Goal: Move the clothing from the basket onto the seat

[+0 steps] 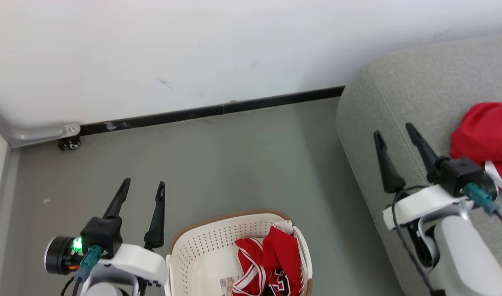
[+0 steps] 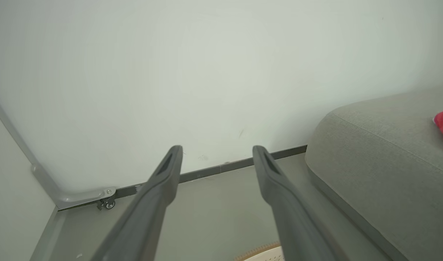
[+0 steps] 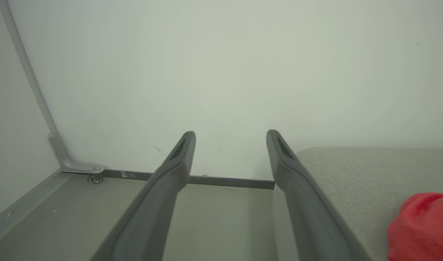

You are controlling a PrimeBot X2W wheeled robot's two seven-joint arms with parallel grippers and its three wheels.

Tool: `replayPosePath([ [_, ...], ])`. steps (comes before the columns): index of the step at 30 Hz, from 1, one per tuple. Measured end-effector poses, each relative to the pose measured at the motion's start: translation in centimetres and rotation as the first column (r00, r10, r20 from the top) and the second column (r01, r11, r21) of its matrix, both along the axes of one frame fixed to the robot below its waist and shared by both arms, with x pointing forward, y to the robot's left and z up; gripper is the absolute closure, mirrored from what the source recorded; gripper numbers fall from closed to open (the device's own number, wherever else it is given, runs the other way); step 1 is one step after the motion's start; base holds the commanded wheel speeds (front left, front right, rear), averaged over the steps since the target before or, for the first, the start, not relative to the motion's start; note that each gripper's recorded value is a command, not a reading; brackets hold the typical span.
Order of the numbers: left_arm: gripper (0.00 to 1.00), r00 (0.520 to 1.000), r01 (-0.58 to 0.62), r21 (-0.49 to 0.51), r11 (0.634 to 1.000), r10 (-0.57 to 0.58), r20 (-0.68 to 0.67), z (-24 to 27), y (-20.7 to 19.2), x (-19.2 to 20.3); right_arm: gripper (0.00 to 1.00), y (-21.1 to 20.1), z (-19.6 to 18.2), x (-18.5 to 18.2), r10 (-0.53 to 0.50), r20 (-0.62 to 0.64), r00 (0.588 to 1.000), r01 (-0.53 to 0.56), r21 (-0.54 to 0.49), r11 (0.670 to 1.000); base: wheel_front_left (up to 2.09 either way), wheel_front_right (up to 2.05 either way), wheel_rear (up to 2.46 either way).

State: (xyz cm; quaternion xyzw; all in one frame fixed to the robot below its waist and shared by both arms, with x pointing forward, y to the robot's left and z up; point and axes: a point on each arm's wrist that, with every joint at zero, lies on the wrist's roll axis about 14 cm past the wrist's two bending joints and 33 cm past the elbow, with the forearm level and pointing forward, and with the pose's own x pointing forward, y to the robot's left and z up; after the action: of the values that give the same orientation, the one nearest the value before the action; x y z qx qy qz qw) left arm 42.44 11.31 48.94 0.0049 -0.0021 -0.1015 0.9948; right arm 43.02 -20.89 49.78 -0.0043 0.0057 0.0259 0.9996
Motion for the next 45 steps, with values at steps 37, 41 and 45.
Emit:
replayPosePath([
  [37, 0.00, 0.995, -0.095, 0.030, 0.995, 0.095, 0.006, 0.2, 3.9, -6.8, 0.00, 2.5, -1.2, -8.7, -0.006, 0.011, 1.000, 0.006, 0.058, 0.998, 0.00, 0.00, 0.00],
  [41, 0.00, 0.995, -0.103, 0.030, 0.994, 0.103, 0.009, 0.3, 4.2, -6.7, 0.00, 3.3, -1.1, -8.9, 0.013, 0.015, 1.000, -0.014, 0.084, 0.996, 0.00, 0.00, 0.00],
  [45, 0.00, 0.993, -0.114, 0.028, 0.993, 0.114, 0.012, 0.4, 4.4, -6.6, 0.00, 3.6, -0.7, -9.0, 0.021, 0.025, 0.999, -0.023, 0.093, 0.995, 0.00, 0.00, 0.00],
])
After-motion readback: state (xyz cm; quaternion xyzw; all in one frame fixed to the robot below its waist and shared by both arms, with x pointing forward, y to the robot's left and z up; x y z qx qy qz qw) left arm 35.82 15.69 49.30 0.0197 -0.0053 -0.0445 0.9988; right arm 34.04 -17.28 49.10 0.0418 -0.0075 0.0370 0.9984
